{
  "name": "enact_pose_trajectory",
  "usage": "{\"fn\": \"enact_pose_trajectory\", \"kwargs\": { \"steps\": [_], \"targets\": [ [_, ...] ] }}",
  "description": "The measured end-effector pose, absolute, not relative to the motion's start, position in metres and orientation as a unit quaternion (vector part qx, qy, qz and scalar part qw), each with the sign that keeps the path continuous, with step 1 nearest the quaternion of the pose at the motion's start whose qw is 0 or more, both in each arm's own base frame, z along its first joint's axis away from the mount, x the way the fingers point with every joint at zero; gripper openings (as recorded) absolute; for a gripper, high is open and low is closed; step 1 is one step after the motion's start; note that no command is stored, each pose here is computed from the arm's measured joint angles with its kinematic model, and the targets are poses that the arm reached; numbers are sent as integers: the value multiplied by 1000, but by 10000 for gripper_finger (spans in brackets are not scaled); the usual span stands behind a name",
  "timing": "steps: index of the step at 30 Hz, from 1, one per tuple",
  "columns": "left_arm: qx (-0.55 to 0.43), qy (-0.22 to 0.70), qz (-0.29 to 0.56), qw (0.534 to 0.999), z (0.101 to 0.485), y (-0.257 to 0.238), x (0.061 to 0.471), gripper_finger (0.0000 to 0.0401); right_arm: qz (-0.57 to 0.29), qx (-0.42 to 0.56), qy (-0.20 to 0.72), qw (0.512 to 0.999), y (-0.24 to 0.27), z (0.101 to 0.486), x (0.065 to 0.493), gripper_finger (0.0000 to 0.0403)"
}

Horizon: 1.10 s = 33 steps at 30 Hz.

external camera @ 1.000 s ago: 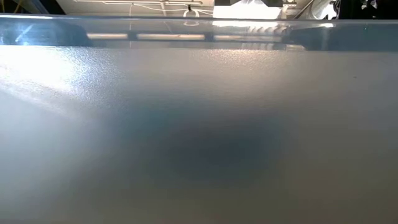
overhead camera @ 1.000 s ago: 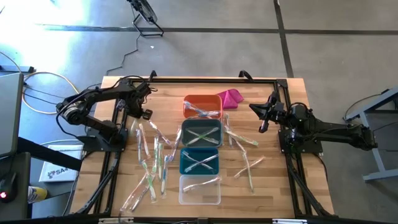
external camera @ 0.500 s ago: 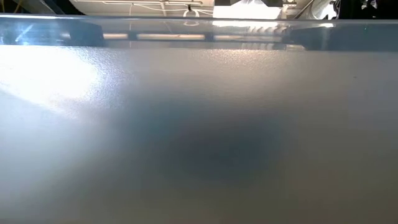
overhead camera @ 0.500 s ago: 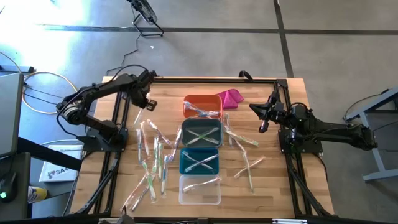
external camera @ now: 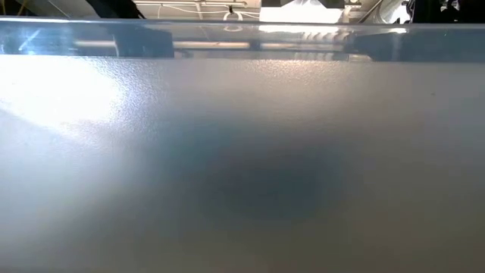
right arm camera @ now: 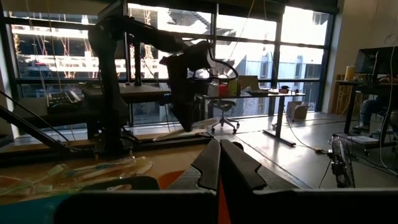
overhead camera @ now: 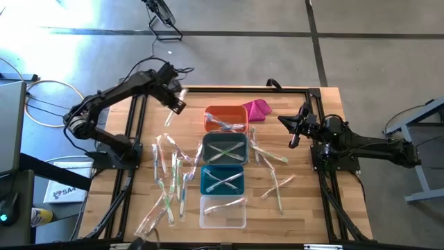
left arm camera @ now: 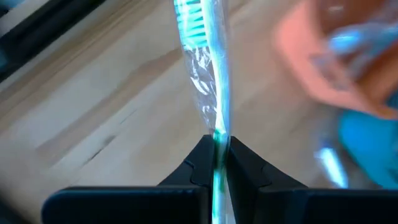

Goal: Pick & Place Toothbrushes
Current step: Put the green toothbrush into the green bin

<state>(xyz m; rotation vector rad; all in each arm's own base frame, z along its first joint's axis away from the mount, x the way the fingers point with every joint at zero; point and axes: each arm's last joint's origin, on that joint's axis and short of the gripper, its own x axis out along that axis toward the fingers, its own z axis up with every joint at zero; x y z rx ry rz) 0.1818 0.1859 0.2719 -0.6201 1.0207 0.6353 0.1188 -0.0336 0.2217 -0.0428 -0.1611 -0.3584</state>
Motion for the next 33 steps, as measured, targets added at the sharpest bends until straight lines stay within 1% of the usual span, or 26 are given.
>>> {"fn": "enact_pose_trajectory", "kwargs": {
  "steps": [9,14,21,26,30,33],
  "targets": [
    [-201,416,174,869,302,140,239,22,-178,-21,-80,981,-34,222,119,4],
    [-158,376,116,906,319,110,263,22,-178,-21,-80,981,-34,222,119,4],
    [-115,325,49,937,333,72,285,22,-178,-21,-80,981,-34,222,119,4],
    [-98,302,12,948,338,51,293,22,-178,-21,-80,981,-34,222,119,4],
    [-92,303,-3,948,338,41,294,22,-178,-21,-81,980,-34,222,119,4],
    [-84,305,7,949,336,36,297,22,-178,-21,-83,980,-34,222,119,4]
  ]
}}
